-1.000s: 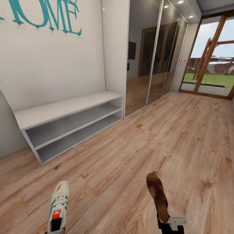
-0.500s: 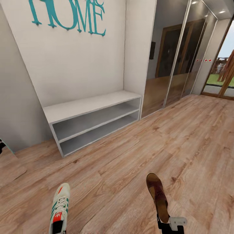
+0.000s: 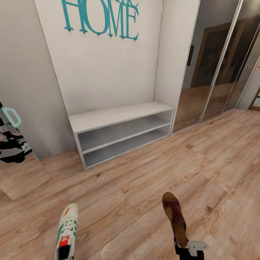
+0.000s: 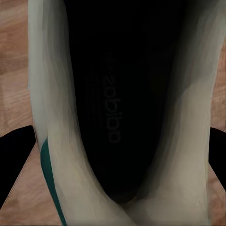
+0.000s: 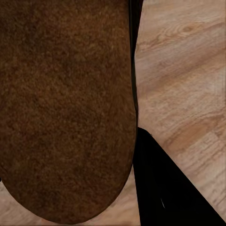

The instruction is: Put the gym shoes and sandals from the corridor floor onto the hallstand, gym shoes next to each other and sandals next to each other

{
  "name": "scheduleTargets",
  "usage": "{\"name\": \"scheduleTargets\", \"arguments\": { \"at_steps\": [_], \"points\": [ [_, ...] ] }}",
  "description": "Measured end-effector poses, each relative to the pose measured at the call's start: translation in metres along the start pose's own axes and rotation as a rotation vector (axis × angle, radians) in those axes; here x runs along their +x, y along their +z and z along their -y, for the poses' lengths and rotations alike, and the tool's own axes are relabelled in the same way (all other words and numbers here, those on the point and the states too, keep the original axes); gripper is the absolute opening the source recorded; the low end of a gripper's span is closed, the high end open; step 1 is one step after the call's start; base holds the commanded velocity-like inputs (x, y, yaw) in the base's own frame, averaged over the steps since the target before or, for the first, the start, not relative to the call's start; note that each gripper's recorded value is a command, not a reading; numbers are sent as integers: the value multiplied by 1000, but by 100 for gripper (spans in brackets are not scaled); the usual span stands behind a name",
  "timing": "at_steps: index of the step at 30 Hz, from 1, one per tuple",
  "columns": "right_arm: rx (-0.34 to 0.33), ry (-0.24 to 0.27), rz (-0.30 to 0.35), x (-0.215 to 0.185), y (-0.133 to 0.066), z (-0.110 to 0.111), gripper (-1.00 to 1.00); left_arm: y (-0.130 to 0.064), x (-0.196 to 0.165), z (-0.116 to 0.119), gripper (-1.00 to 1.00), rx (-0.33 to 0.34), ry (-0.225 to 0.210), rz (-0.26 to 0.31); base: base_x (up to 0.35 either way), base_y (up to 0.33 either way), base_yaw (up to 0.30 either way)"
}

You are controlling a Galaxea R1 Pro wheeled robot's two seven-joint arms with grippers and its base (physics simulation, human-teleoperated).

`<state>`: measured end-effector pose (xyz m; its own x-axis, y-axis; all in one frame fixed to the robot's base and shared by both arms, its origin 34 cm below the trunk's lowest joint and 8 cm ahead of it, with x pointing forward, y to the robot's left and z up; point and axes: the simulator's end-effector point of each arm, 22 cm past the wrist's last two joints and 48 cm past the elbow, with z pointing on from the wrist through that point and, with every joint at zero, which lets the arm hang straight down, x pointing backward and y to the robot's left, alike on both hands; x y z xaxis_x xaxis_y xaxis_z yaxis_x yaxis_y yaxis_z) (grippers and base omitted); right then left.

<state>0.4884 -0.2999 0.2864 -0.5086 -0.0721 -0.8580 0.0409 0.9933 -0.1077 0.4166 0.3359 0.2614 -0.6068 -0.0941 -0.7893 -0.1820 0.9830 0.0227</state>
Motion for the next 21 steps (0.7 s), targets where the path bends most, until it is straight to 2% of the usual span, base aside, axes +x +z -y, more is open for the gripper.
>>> {"name": "scheduleTargets", "arguments": {
  "at_steps": [8,21],
  "points": [
    [0,2,0,0,0,-1,-100,0,0,0,-100,-2,-1,0,0,27,281],
    [-2,1,1,0,0,-1,-100,0,0,-1,-100,-4,-1,1,0,291,281]
  ]
}}
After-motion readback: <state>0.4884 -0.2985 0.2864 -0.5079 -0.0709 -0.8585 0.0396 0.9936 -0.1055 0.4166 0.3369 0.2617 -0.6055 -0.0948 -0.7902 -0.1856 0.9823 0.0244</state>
